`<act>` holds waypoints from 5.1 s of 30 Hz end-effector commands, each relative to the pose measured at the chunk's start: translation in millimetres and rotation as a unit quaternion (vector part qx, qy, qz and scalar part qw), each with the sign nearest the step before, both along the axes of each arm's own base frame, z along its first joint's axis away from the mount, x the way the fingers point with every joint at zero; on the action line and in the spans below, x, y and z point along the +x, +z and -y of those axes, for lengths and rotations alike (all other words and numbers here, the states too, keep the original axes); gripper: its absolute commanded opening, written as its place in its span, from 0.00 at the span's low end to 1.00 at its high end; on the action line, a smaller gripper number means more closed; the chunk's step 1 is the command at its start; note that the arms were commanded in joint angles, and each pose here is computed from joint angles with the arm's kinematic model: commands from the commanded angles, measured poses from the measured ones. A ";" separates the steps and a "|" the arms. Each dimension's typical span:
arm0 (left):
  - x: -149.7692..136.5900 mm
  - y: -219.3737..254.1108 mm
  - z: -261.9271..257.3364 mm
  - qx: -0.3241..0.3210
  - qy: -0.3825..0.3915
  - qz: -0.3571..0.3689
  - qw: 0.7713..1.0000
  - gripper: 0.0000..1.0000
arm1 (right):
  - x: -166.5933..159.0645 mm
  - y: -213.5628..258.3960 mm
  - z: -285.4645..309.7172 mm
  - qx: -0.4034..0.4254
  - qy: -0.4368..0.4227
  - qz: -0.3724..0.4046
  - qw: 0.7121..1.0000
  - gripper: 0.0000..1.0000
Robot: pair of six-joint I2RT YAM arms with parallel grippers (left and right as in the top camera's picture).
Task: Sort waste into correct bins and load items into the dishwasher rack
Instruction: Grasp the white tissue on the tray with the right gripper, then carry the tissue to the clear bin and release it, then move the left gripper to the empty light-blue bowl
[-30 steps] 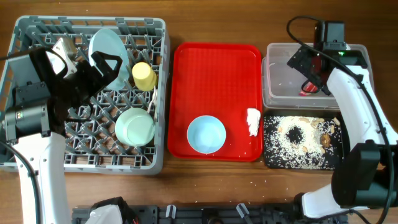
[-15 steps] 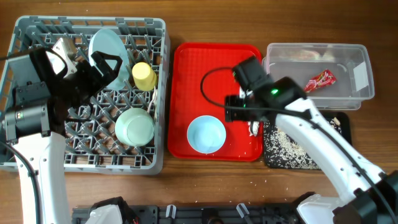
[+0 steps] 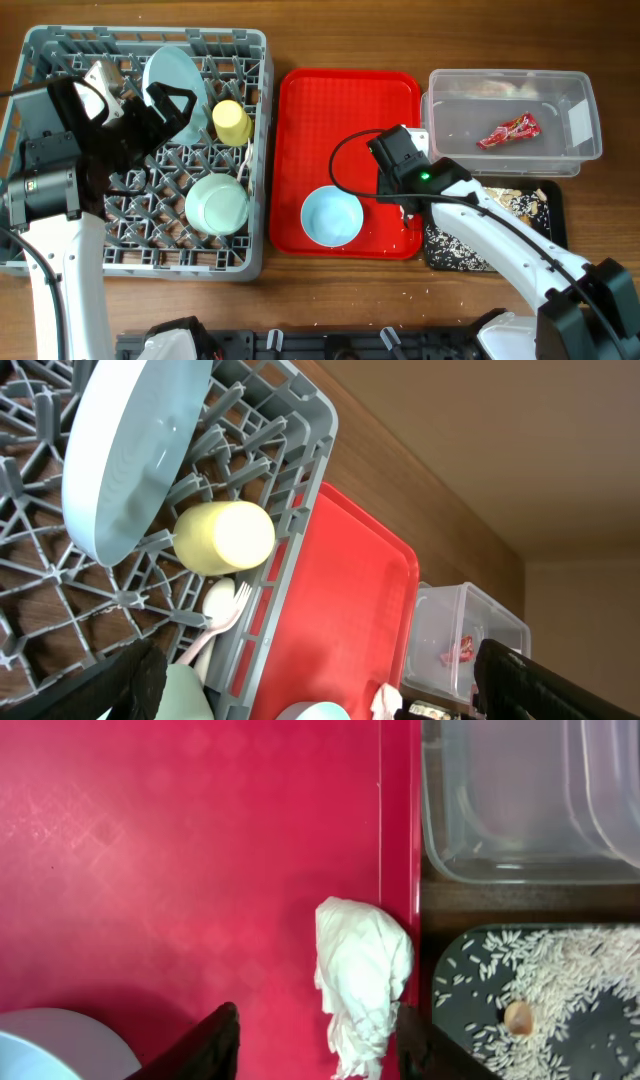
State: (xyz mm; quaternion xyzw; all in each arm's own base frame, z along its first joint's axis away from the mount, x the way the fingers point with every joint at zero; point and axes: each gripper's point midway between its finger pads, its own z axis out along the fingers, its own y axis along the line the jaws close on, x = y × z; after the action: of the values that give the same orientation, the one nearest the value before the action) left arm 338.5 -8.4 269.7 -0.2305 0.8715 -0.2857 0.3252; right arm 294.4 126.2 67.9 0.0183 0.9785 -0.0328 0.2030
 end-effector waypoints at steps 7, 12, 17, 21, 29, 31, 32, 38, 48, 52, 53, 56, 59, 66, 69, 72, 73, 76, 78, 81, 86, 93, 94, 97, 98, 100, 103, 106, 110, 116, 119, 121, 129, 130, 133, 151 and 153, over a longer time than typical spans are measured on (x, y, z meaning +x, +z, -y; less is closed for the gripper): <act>0.1 3.3 0.2 -0.005 0.000 0.004 1.000 1.00 | 17.9 -27.5 10.6 -0.104 0.089 -0.006 0.991 0.56; 0.0 3.2 0.2 -0.005 0.000 0.004 1.000 1.00 | 17.6 -31.5 10.8 -0.105 0.087 -0.008 0.991 0.57; 0.1 3.3 0.2 -0.005 0.000 0.004 1.000 1.00 | 14.6 -49.5 18.3 -0.110 0.081 -0.020 0.990 0.60; 0.1 3.3 0.2 -0.005 0.000 0.004 1.000 1.00 | 14.0 -61.1 18.5 -0.117 0.092 -0.028 0.988 0.64; 0.1 3.3 0.2 -0.005 0.000 0.004 1.000 1.00 | 2.0 -69.5 -24.4 0.003 0.132 -0.060 0.989 0.55; 0.1 3.3 0.2 -0.005 0.000 0.004 1.000 1.00 | 2.2 -69.5 -24.4 0.003 0.133 -0.060 0.989 0.49; 0.0 3.2 0.2 -0.005 0.000 0.004 1.000 1.00 | 2.8 -69.1 -24.7 0.003 0.133 -0.059 0.989 0.47; 0.1 3.3 0.2 -0.005 0.000 0.004 1.000 1.00 | 29.0 -29.1 -28.0 -0.027 0.167 -0.012 0.986 0.59; 0.1 3.3 0.2 -0.005 0.000 0.004 1.000 1.00 | -27.1 6.1 0.5 -0.051 0.178 -0.100 0.978 0.94; 0.1 3.3 0.2 -0.005 0.000 0.004 1.000 1.00 | -49.2 -27.4 -23.5 0.013 0.264 -0.133 0.955 0.93; 0.1 3.3 0.2 -0.005 0.000 0.004 1.000 1.00 | -50.6 -30.2 -22.6 0.013 0.264 -0.134 0.955 0.91; 0.0 3.2 0.2 -0.005 0.000 0.004 1.000 1.00 | -46.0 -34.0 -19.9 0.003 0.261 -0.122 0.958 0.82; 0.1 3.3 0.2 -0.005 0.000 0.004 1.000 1.00 | -41.5 -40.5 -8.5 -0.027 0.247 -0.110 0.962 0.77; 0.1 3.3 0.2 -0.005 0.000 0.004 1.000 1.00 | -43.3 -64.8 -7.4 -0.021 0.249 -0.086 0.964 0.68; 0.1 3.3 0.2 -0.005 0.000 0.004 1.000 1.00 | -46.8 -72.8 2.9 -0.041 0.242 -0.086 0.965 0.67; 0.1 3.3 0.2 -0.005 0.000 0.004 1.000 1.00 | -45.9 -72.5 2.3 -0.040 0.242 -0.084 0.966 0.57; 0.1 3.3 0.2 -0.005 0.000 0.004 1.000 1.00 | -46.0 -72.6 2.3 -0.040 0.242 -0.084 0.966 0.53; 0.1 3.3 0.2 -0.005 0.000 0.004 1.000 1.00 | -46.0 -72.6 2.3 -0.040 0.243 -0.084 0.966 0.47; 0.0 3.2 0.2 -0.005 0.000 0.004 1.000 1.00 | -46.0 -72.6 2.3 -0.040 0.243 -0.084 0.966 0.43; 0.1 3.3 0.2 -0.005 0.000 0.004 1.000 1.00 | -45.9 -72.5 2.3 -0.040 0.242 -0.084 0.966 0.35; 0.1 3.3 0.2 -0.005 0.000 0.004 1.000 1.00 | -9.0 -18.0 -18.9 -0.017 0.230 -0.023 0.973 0.04; 0.1 3.3 0.2 -0.005 0.000 0.004 1.000 1.00 | 89.1 95.6 55.2 -0.078 0.069 0.162 0.981 0.04; 0.0 3.2 0.2 -0.005 0.000 0.004 1.000 1.00 | 95.2 91.8 66.4 -0.064 0.055 0.160 0.984 0.04; 0.1 3.3 0.2 -0.005 0.000 0.004 1.000 1.00 | 112.6 67.4 88.8 -0.004 0.032 0.140 0.990 0.04; 0.1 3.3 0.2 -0.005 0.000 0.004 1.000 1.00 | 116.5 58.2 93.0 0.003 0.027 0.133 0.991 0.04; 0.1 3.3 0.2 -0.005 0.000 0.004 1.000 1.00 | 120.2 40.3 101.3 0.009 0.012 0.115 0.993 0.04; 0.1 3.3 0.2 -0.005 0.000 0.004 1.000 1.00 | 119.4 25.7 104.7 0.010 0.002 0.096 0.995 0.19; 0.1 3.3 0.2 -0.005 0.000 0.004 1.000 1.00 | 121.0 27.4 104.6 0.010 0.002 0.101 0.995 0.80; 0.1 3.3 0.2 -0.005 0.000 0.004 1.000 1.00 | 122.7 66.1 104.3 0.014 0.004 0.147 0.989 0.95; 0.1 3.3 0.2 -0.005 0.000 0.004 1.000 1.00 | 85.4 171.1 89.1 0.067 0.037 0.257 0.963 1.00; 0.1 3.3 0.2 -0.005 0.000 0.004 1.000 1.00 | 50.4 174.9 40.3 0.187 0.127 0.215 0.950 0.95; 0.1 3.3 0.2 -0.005 0.000 0.004 1.000 1.00 | 29.7 165.8 11.3 0.265 0.170 0.161 0.935 0.89; 0.1 3.3 0.2 -0.005 0.000 0.004 1.000 1.00 | 37.1 122.2 8.0 0.325 0.062 0.060 0.942 1.00; 0.1 3.3 0.2 -0.005 0.000 0.004 1.000 1.00 | 37.9 118.9 7.9 0.325 0.061 0.055 0.942 1.00; 0.0 3.2 0.2 -0.005 0.000 0.004 1.000 1.00 | 40.0 108.7 7.7 0.325 0.056 0.040 0.943 1.00; 0.4 3.3 -0.4 -0.005 0.002 0.004 1.000 1.00 | 40.2 108.1 7.7 0.324 0.056 0.040 0.943 1.00; 2.2 5.1 -0.7 -0.011 0.008 0.006 1.000 1.00 | 40.2 108.1 7.7 0.324 0.056 0.040 0.943 1.00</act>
State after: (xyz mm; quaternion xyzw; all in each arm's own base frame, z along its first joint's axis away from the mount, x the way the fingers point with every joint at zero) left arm 339.1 -8.2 270.3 -0.2308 0.8707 -0.2861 0.3266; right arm 333.7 114.7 172.5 0.0311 0.9294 0.2886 0.2278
